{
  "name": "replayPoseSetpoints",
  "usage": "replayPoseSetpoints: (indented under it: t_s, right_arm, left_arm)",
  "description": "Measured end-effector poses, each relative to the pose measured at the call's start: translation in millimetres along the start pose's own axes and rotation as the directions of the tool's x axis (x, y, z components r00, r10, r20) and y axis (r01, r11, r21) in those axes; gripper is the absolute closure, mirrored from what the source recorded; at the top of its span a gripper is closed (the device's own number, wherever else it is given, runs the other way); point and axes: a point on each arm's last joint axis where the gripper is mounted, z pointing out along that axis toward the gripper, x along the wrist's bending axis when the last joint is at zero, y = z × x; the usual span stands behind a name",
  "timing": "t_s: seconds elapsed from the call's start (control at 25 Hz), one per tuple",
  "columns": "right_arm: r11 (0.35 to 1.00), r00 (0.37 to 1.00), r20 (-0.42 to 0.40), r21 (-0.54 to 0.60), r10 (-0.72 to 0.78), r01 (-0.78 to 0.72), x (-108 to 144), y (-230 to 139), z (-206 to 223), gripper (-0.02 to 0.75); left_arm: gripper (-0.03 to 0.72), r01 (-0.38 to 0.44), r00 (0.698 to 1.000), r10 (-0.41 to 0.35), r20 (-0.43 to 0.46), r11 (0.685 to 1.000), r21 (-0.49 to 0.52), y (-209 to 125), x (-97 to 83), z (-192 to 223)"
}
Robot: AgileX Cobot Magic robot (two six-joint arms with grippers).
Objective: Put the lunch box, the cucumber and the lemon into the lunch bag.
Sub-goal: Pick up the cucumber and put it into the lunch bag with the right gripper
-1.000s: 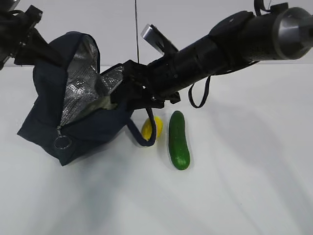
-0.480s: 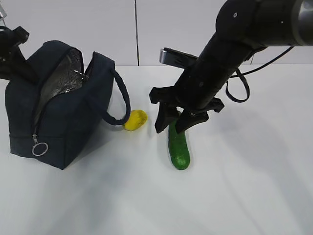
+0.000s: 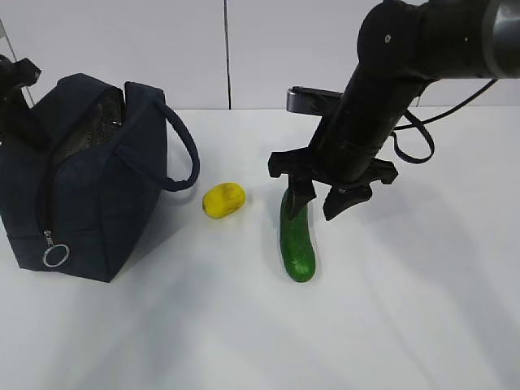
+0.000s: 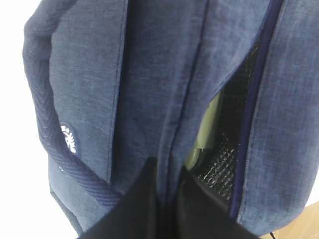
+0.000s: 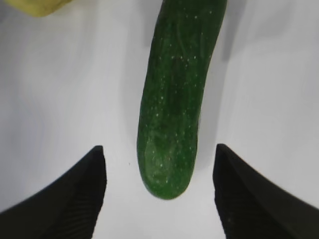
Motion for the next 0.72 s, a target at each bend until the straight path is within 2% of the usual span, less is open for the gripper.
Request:
replayPoseSetpoints:
  t_s: [0.28,0.72]
  right_arm:
    - [0.996,0.997,0.017,-0.049,0.070,-0.069,-5.7,10.6,24.3,0.213]
    - [0.995,0.997,0.029,-0.075,0.069,-0.067,-8.4,38.2,61.2,0.204]
  left_arm:
    - [0.683,-0.017,1.000,0.017,-0.001,1.000,0.002,-0.2,0.1,0.0]
    - [0.683,-0.026,0.999,0.026,0.036,1.000,0.009,-0.9,-3.3,0.0]
